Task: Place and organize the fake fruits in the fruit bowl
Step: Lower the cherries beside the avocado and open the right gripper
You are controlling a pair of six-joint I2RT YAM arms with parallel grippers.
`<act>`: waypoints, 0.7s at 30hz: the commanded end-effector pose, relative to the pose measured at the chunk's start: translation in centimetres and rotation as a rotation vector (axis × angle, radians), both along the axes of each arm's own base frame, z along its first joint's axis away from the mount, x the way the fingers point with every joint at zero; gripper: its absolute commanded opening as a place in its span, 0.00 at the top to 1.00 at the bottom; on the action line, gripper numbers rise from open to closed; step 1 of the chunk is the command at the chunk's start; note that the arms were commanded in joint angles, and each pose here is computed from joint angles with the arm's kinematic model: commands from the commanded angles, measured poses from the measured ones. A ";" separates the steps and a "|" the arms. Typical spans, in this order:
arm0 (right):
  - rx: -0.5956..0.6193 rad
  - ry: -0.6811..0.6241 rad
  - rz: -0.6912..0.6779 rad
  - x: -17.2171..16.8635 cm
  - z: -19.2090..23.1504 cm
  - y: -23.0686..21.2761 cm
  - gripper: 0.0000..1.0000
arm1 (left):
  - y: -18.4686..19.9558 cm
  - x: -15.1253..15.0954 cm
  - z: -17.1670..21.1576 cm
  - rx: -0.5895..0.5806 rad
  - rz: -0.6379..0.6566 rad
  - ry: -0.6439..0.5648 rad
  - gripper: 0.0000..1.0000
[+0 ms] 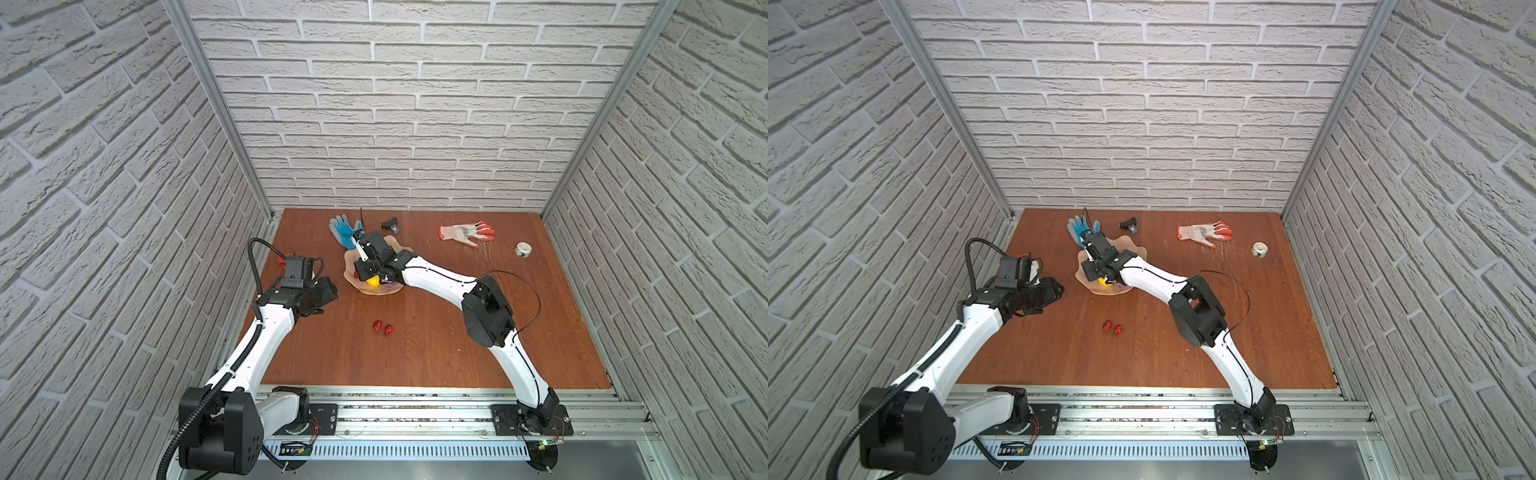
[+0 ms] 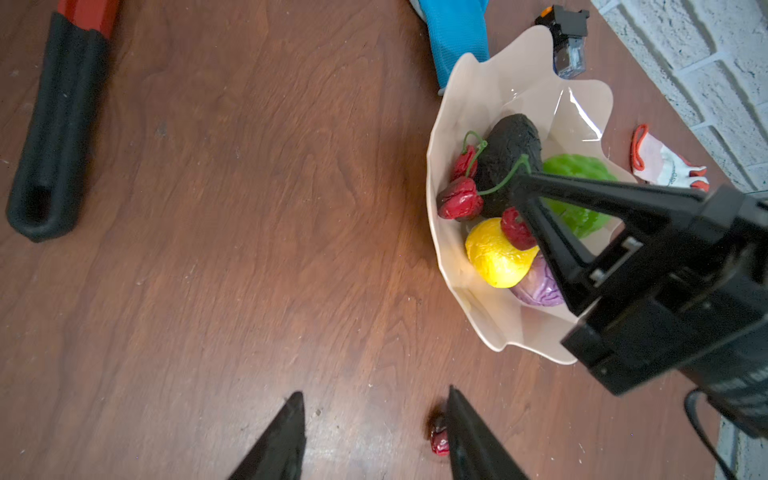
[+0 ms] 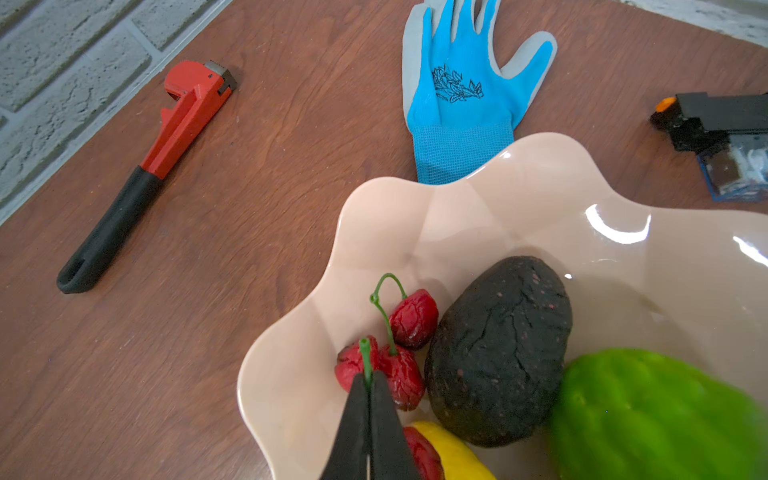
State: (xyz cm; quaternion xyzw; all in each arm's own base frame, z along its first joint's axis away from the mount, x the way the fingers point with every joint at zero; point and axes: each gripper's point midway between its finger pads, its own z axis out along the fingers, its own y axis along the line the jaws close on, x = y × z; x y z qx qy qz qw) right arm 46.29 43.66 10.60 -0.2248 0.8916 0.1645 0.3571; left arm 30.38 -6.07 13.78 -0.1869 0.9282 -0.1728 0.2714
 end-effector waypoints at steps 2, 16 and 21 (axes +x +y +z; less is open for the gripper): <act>0.058 -0.050 0.011 0.8 2.3 1.2 0.94 | 0.2 0.5 0.7 0.003 -0.001 -0.039 0.45; 0.021 -0.025 0.040 0.5 0.9 1.2 0.90 | 0.4 0.6 0.9 0.004 0.001 -0.043 0.45; -0.006 -0.008 0.062 0.1 0.0 1.0 0.85 | 0.3 0.7 1.0 -0.003 0.003 -0.044 0.45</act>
